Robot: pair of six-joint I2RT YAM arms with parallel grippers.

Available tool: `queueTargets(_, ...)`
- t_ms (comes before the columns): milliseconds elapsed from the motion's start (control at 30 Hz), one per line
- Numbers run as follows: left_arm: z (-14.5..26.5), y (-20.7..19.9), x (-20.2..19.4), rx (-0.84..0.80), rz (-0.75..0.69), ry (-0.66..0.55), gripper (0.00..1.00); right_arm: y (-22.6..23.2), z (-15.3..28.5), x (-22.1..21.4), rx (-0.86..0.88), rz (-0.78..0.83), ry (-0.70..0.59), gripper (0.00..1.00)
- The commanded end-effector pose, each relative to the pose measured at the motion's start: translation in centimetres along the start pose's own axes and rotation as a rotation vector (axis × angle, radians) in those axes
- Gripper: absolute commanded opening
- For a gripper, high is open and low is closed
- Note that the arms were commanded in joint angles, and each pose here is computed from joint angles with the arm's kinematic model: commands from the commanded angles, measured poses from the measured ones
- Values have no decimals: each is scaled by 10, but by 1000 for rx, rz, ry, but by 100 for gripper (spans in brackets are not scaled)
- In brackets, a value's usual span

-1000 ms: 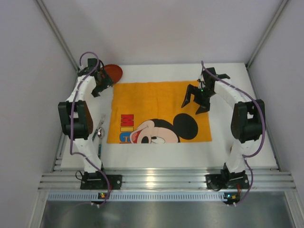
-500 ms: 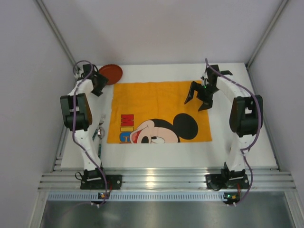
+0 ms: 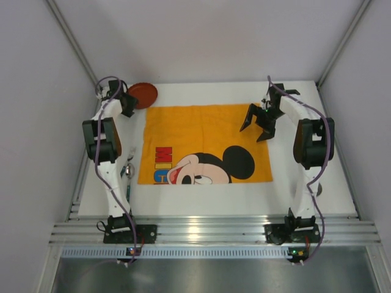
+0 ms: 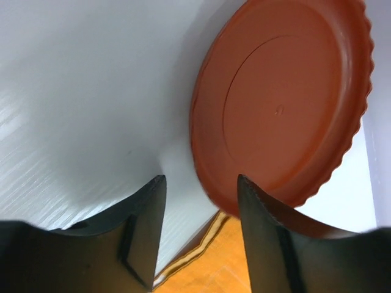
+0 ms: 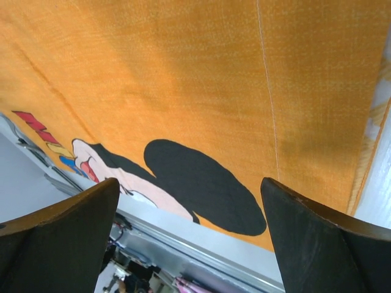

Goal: Set the dinner table for one person

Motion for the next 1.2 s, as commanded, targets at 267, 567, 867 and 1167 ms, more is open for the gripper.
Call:
queueTargets(267,-32,-4,-4,28,51,67,0,-2,8,12,27,-12,-18,100)
queueTargets(567,13,-17,14,-40,-24,11,0,-2,7,10,28,-20,-14,100)
queueTargets(867,70,-68,25,-274,-240,52,0,0,8,-8,2,2,-20,100)
queueTargets(1167,134,-82,-68,-375,-522,214,0,6,10,-38,7,32,-36,100)
Point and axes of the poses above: each gripper's point midway between its finger pads, its own z axis back along the fingers, its own y axis along the line the jaws close on, x = y × z, the point moved 7 cm from there along z, back along the fingers
